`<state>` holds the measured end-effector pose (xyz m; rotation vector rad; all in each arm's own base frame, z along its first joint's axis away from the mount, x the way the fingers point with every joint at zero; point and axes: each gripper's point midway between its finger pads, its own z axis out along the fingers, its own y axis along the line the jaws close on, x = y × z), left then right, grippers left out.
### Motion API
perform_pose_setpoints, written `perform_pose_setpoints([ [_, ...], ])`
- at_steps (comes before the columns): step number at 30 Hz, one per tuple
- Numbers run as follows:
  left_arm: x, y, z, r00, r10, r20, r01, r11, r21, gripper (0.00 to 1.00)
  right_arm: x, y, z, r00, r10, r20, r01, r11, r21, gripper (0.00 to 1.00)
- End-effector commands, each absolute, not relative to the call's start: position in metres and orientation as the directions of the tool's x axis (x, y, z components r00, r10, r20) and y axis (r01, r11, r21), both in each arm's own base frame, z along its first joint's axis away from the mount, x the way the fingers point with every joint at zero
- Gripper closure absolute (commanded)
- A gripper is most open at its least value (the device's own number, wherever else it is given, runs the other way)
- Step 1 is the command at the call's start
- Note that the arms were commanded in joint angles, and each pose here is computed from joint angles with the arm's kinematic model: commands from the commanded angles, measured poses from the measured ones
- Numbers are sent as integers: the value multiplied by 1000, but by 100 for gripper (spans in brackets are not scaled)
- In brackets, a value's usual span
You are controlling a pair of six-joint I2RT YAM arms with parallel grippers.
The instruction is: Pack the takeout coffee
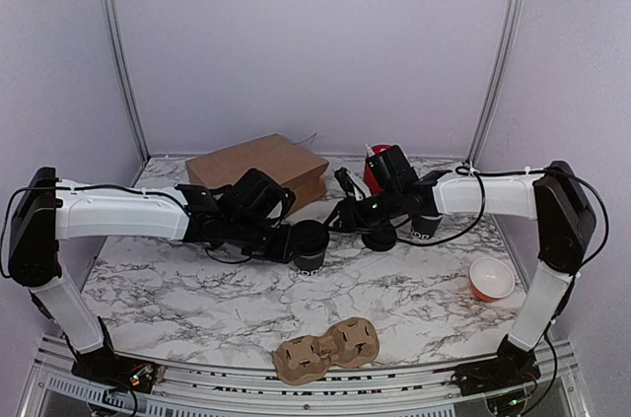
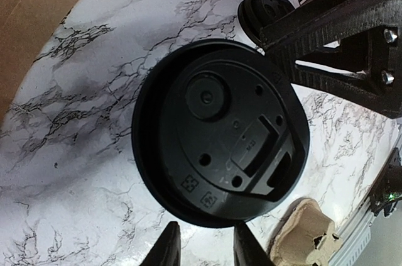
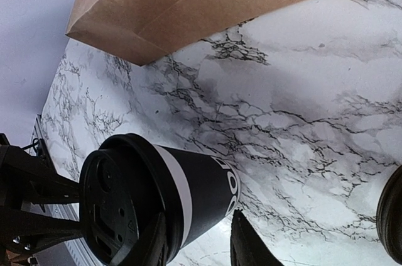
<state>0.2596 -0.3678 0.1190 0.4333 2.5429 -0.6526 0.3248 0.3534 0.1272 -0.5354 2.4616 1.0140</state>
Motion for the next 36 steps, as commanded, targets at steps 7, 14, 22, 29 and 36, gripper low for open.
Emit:
perform_pose_setpoints([
  [7, 274, -357, 121, -836, 152, -528, 377, 858, -350, 71, 309, 362, 121, -849, -190, -492, -479, 670, 567, 67],
  [14, 283, -349, 122, -835, 139, -533, 364, 865, -345, 71, 303, 356, 125, -861, -150, -486, -440, 698, 565, 67],
  [22, 291, -342, 120, -839, 126, -530, 348, 873, -343, 71, 293, 358, 136, -861, -131, -491, -433, 697, 572, 67],
  [29, 292, -342, 127, -835, 120, -537, 355, 864, -358, 71, 302, 349, 143, -860, -84, -504, -402, 718, 567, 66],
  [36, 287, -345, 136, -842, 98, -530, 353, 844, -404, 71, 321, 347, 154, -853, -54, -520, -414, 675, 610, 66],
])
